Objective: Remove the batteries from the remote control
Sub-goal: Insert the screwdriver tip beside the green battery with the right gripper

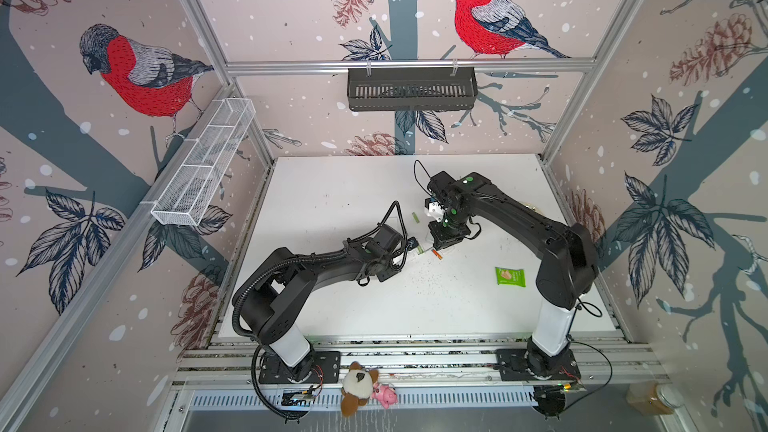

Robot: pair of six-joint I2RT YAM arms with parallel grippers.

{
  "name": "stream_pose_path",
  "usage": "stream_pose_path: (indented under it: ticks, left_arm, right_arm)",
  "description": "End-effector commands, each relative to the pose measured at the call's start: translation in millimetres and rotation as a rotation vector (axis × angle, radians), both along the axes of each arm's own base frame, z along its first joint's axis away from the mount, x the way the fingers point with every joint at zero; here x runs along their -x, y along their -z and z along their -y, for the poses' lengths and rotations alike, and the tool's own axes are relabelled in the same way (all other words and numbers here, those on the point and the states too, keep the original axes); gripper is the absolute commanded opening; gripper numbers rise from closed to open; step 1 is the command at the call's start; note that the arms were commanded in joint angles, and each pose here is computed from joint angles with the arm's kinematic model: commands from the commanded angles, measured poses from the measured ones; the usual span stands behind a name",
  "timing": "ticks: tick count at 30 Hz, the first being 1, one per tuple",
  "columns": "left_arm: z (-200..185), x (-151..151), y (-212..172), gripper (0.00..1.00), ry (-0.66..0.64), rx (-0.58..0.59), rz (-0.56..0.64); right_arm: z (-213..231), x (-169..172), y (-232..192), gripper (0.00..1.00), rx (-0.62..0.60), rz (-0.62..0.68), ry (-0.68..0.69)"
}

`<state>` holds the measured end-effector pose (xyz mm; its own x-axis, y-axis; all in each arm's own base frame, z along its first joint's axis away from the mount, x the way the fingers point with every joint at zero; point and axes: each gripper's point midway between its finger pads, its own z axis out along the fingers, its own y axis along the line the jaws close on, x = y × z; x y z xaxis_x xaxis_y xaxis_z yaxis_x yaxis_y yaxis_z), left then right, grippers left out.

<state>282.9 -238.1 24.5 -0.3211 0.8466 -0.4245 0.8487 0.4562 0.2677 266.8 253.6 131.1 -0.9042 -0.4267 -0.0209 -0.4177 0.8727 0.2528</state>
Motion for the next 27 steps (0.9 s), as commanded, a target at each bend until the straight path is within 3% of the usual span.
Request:
stream_pose_path:
  ticks: [1,11,17,22,27]
  left_arm:
    - [-13,12,11,0.12,0.018,-0.071,-0.046]
    - [-8,12,9,0.1,0.026,-0.059,-0.043]
    - [5,18,7,0.02,0.057,-0.02,-0.079]
    - [14,22,3,0.0,0.077,0.024,-0.111]
    - [22,30,3,0.0,0.104,0.06,-0.16]
  right_arm:
    - [0,0,5,0.01,0.003,0.0,-0.007]
    - [4,-1,17,0.01,0.048,0.001,-0.011]
    - [-9,-1,29,0.0,0.058,0.045,0.007]
    - [-23,-3,33,0.01,0.022,0.153,0.025]
    - [-37,2,38,0.0,-0.116,0.227,0.033]
